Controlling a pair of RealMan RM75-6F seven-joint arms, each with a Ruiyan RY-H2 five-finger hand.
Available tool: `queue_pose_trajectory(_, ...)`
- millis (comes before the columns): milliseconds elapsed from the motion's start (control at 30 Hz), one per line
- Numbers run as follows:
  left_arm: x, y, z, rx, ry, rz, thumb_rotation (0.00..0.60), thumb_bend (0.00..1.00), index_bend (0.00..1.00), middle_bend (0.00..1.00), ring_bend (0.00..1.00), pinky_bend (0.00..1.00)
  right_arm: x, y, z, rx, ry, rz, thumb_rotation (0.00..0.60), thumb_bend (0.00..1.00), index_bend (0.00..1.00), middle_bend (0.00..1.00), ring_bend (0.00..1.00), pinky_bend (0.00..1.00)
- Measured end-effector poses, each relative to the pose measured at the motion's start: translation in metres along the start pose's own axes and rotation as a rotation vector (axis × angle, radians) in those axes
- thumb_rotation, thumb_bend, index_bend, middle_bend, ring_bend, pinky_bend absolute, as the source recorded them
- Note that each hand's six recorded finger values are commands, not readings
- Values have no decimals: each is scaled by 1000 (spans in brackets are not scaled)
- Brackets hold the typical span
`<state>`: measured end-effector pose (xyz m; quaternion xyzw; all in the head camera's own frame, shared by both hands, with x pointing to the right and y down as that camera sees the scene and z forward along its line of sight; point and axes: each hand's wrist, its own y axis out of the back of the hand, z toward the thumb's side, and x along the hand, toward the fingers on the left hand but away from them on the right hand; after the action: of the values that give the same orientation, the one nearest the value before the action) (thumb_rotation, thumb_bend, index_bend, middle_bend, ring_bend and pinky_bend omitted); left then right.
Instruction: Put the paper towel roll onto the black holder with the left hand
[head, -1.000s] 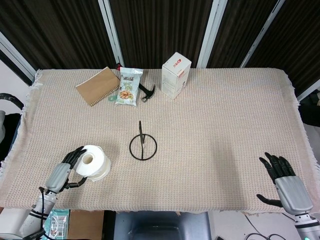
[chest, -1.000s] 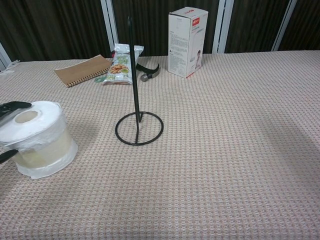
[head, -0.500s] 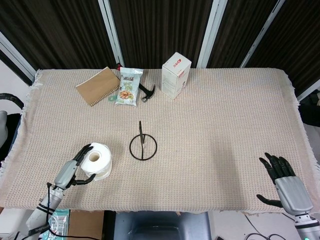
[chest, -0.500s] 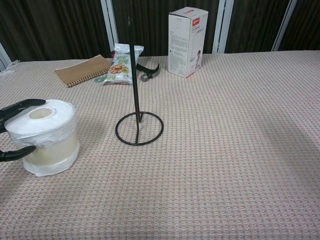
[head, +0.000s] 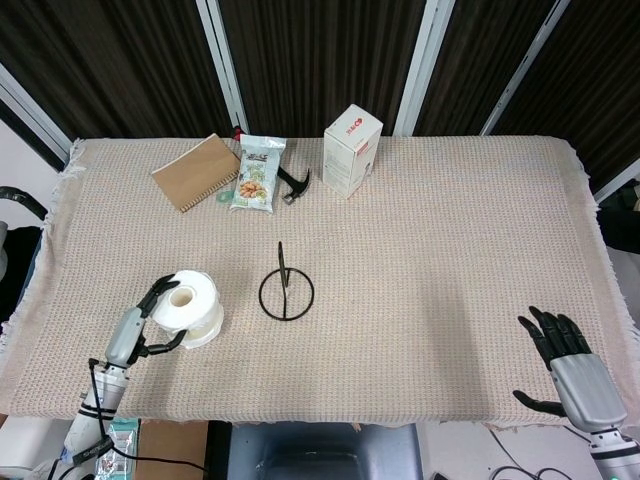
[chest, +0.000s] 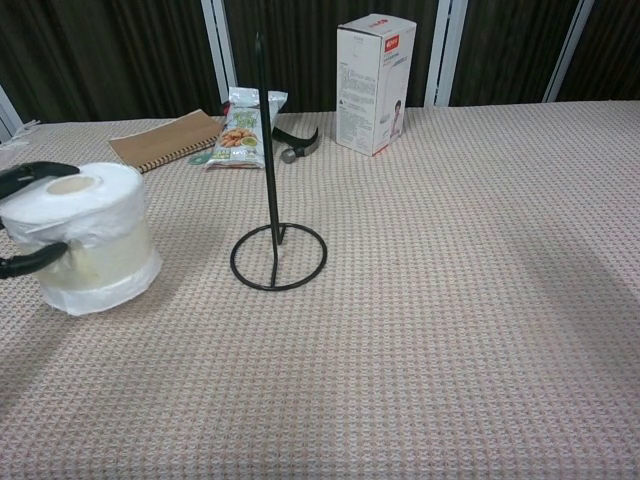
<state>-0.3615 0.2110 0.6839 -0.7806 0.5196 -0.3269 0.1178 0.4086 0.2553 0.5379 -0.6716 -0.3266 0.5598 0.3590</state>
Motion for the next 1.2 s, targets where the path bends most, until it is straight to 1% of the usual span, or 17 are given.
queue_pose_trajectory(67, 3, 7, 7, -2, -27, 35, 600, 708, 748, 772, 773, 1000, 1, 0, 0, -2, 1, 0, 600, 60, 0, 0, 0, 0)
queue_pose_trajectory(167, 9, 22, 24, -15, -93, 105, 600, 714, 747, 775, 775, 1000, 1, 2, 0, -9, 3, -5, 600, 60, 0, 0, 0, 0)
queue_pose_trajectory(200, 13, 27, 33, -28, -124, 134, 600, 715, 748, 775, 775, 1000, 2, 3, 0, -11, 2, -7, 600, 60, 0, 0, 0, 0)
queue_pose_trajectory(300, 23, 38, 56, -75, -190, 183, 600, 718, 747, 778, 776, 1000, 2, 6, -2, -18, 1, -11, 600, 60, 0, 0, 0, 0)
queue_pose_trajectory(400, 33, 47, 80, -140, -235, 206, 600, 718, 747, 779, 776, 1000, 2, 6, -3, -21, 3, -7, 600, 60, 0, 0, 0, 0)
queue_pose_trajectory(467, 38, 53, 93, -180, -255, 214, 600, 717, 748, 779, 777, 1000, 2, 6, -3, -23, 4, -6, 600, 59, 0, 0, 0, 0)
queue_pose_trajectory(533, 46, 62, 109, -241, -270, 220, 600, 718, 748, 780, 777, 1000, 3, 9, -4, -27, 1, -13, 600, 59, 0, 0, 0, 0)
queue_pose_trajectory(600, 56, 69, 127, -317, -275, 211, 600, 718, 748, 781, 777, 1000, 3, 12, -6, -31, -8, -24, 600, 60, 0, 0, 0, 0)
queue_pose_trajectory(700, 73, 74, 157, -424, -274, 180, 600, 718, 748, 784, 779, 1000, 3, 12, -7, -34, -9, -21, 600, 60, 0, 0, 0, 0)
queue_pose_trajectory(767, 85, 74, 172, -464, -269, 156, 600, 718, 748, 785, 779, 1000, 3, 14, -7, -37, -8, -25, 600, 60, 0, 0, 0, 0)
queue_pose_trajectory(833, 97, 71, 184, -478, -261, 131, 600, 719, 749, 784, 779, 1000, 4, 15, -8, -42, -9, -29, 600, 60, 0, 0, 0, 0)
queue_pose_trajectory(900, 103, 67, 191, -477, -255, 110, 600, 718, 749, 784, 779, 1000, 4, 18, -9, -47, -12, -38, 600, 60, 0, 0, 0, 0)
queue_pose_trajectory(1067, 107, 54, 200, -491, -256, 83, 600, 720, 748, 784, 779, 1000, 3, 17, -11, -49, -16, -31, 600, 60, 0, 0, 0, 0)
queue_pose_trajectory(1200, 107, 40, 204, -475, -257, 58, 600, 720, 748, 783, 779, 1000, 3, 17, -11, -48, -14, -26, 600, 60, 0, 0, 0, 0)
